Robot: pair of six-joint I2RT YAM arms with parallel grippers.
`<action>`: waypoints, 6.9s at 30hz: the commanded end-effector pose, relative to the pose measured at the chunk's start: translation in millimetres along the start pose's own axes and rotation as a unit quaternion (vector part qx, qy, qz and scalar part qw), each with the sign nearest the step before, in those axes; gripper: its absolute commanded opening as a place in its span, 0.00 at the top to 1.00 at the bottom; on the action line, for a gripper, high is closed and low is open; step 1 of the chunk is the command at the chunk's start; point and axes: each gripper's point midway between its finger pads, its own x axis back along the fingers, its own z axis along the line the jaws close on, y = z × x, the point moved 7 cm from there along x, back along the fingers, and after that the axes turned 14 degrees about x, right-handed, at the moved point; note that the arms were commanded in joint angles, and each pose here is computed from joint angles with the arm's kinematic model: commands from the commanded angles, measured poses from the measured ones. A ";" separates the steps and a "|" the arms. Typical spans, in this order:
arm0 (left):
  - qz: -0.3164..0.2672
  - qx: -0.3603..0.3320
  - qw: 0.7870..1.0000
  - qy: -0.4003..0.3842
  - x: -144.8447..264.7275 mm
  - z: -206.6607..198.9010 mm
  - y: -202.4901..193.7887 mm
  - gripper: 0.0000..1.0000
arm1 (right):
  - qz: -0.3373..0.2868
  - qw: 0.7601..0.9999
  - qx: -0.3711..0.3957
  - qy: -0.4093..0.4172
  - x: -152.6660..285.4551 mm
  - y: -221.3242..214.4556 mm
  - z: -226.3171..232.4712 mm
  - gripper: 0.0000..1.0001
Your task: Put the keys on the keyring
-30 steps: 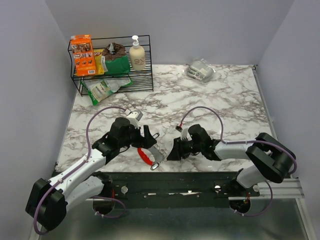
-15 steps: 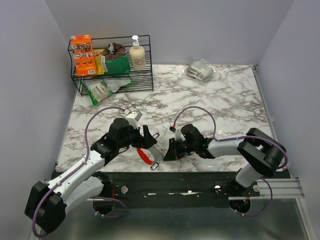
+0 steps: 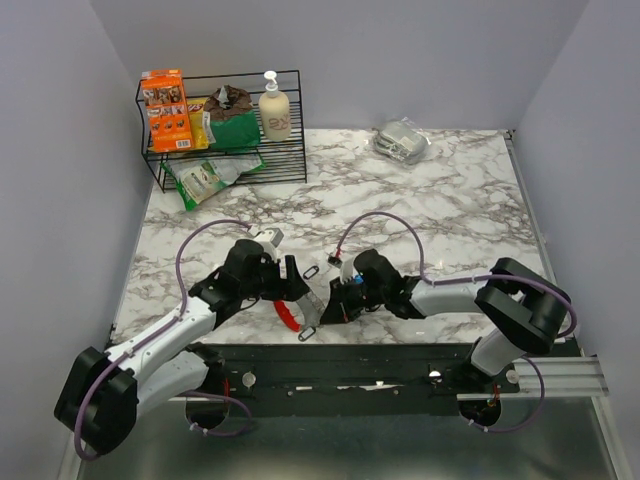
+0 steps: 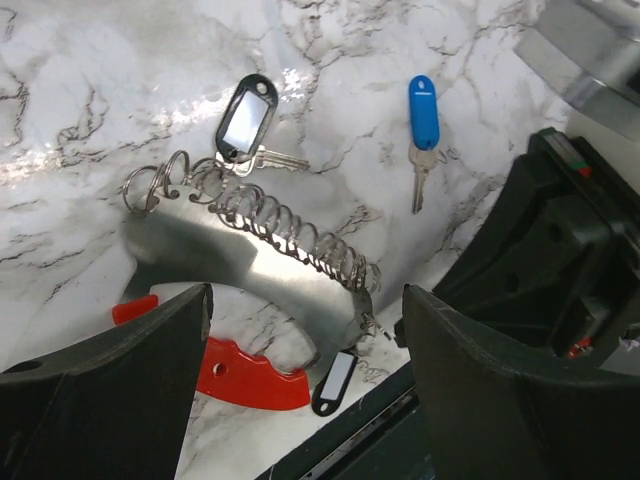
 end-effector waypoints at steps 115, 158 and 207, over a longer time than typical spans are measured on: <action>0.446 -0.369 0.808 0.105 -100.9 -58.7 -44.7 0.61 | -0.210 0.968 -0.072 -0.115 115.1 -51.2 -23.4 0.37; 0.257 -0.365 0.893 0.065 -81.3 -96.4 -5.0 1.00 | -0.267 0.959 0.017 -0.097 134.2 -12.4 -4.4 0.37; 0.033 -0.281 0.937 -0.205 3.4 -130.8 -7.7 1.00 | -0.366 0.902 0.210 0.090 108.2 48.3 14.3 0.48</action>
